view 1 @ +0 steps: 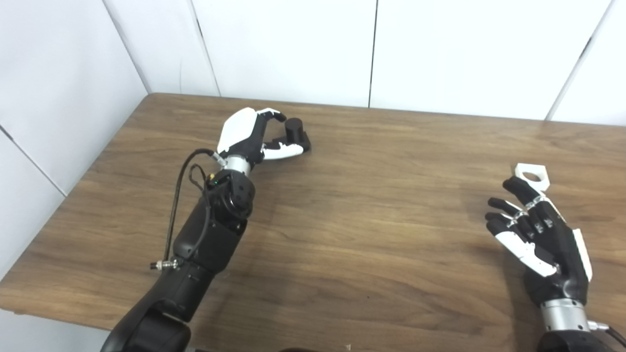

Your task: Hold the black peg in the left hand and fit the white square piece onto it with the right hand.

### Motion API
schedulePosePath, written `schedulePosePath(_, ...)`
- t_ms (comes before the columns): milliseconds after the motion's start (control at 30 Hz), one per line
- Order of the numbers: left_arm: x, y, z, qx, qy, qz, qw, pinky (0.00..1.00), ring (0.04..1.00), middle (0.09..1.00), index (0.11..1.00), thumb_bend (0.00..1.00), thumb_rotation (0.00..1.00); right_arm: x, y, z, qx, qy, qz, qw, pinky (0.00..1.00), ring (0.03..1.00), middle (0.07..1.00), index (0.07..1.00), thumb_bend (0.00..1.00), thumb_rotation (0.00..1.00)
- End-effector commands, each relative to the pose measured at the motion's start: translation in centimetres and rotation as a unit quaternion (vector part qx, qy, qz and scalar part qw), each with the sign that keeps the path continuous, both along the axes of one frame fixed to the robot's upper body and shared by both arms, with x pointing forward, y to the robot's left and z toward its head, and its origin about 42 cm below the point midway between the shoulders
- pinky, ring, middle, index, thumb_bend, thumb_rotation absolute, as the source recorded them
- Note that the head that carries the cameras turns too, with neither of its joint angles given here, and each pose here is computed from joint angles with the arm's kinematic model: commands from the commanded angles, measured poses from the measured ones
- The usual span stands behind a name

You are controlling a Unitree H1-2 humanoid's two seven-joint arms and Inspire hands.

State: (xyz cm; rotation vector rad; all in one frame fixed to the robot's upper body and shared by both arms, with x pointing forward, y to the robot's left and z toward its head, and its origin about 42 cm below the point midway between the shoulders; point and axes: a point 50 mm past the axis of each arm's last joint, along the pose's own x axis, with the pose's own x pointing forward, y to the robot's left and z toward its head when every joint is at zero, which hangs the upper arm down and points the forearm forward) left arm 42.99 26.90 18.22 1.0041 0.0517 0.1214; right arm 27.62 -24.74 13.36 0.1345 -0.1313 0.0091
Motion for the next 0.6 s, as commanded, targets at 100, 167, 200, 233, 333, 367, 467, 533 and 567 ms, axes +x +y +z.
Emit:
schedulePosePath(100, 1.8, 0.3, 2.4, 0.033, -0.035, 0.009, 0.999, 0.75, 0.874, 0.878, 0.741, 0.89, 0.48, -0.1, -0.1, 0.1, -0.002, -0.012, 0.001, 1.0, 0.6, 0.696, 0.821, 0.77, 0.72, 0.16)
schedulePosePath(167, 1.9, 0.4, 1.9, 0.038, -0.032, 0.011, 0.999, 0.75, 0.864, 0.867, 0.73, 0.88, 0.47, -0.1, -0.1, 0.2, -0.002, -0.012, 0.001, 1.0, 0.6, 0.697, 0.821, 0.77, 0.73, 0.17)
schedulePosePath(200, 2.0, 0.4, 1.7, 0.039, -0.03, 0.012, 0.999, 0.74, 0.86, 0.863, 0.727, 0.88, 0.46, -0.1, -0.1, 0.1, -0.003, -0.011, 0.0, 1.0, 0.6, 0.696, 0.82, 0.77, 0.73, 0.18)
schedulePosePath(233, 2.0, 0.4, 1.5, 0.039, -0.028, 0.013, 0.999, 0.74, 0.857, 0.86, 0.725, 0.88, 0.46, -0.1, -0.1, 0.1, -0.004, -0.011, -0.001, 1.0, 0.6, 0.695, 0.82, 0.77, 0.74, 0.18)
schedulePosePath(333, 2.1, 0.4, 0.9, 0.044, -0.024, 0.014, 0.999, 0.71, 0.847, 0.854, 0.72, 0.88, 0.46, -0.1, -0.1, 0.1, -0.005, -0.012, -0.001, 1.0, 0.6, 0.695, 0.819, 0.771, 0.74, 0.19)
schedulePosePath(367, 2.2, 0.5, 0.7, 0.046, -0.023, 0.014, 0.999, 0.71, 0.845, 0.854, 0.718, 0.88, 0.46, -0.1, -0.1, 0.1, -0.004, -0.012, 0.0, 1.0, 0.6, 0.694, 0.82, 0.77, 0.74, 0.19)
schedulePosePath(467, 2.5, 0.6, 0.2, 0.048, -0.018, 0.016, 0.999, 0.7, 0.846, 0.855, 0.713, 0.87, 0.44, -0.2, -0.1, 0.2, -0.005, -0.013, 0.0, 1.0, 0.6, 0.692, 0.82, 0.766, 0.73, 0.18)
schedulePosePath(533, 2.6, 0.7, 0.0, 0.05, -0.016, 0.018, 0.998, 0.7, 0.849, 0.857, 0.711, 0.87, 0.44, -0.3, -0.1, 0.2, -0.007, -0.013, -0.001, 1.0, 0.6, 0.693, 0.82, 0.767, 0.73, 0.18)
schedulePosePath(567, 2.7, 0.7, -0.1, 0.05, -0.014, 0.018, 0.998, 0.71, 0.852, 0.859, 0.712, 0.86, 0.43, -0.4, -0.1, 0.1, -0.007, -0.012, -0.001, 1.0, 0.6, 0.693, 0.82, 0.769, 0.73, 0.18)
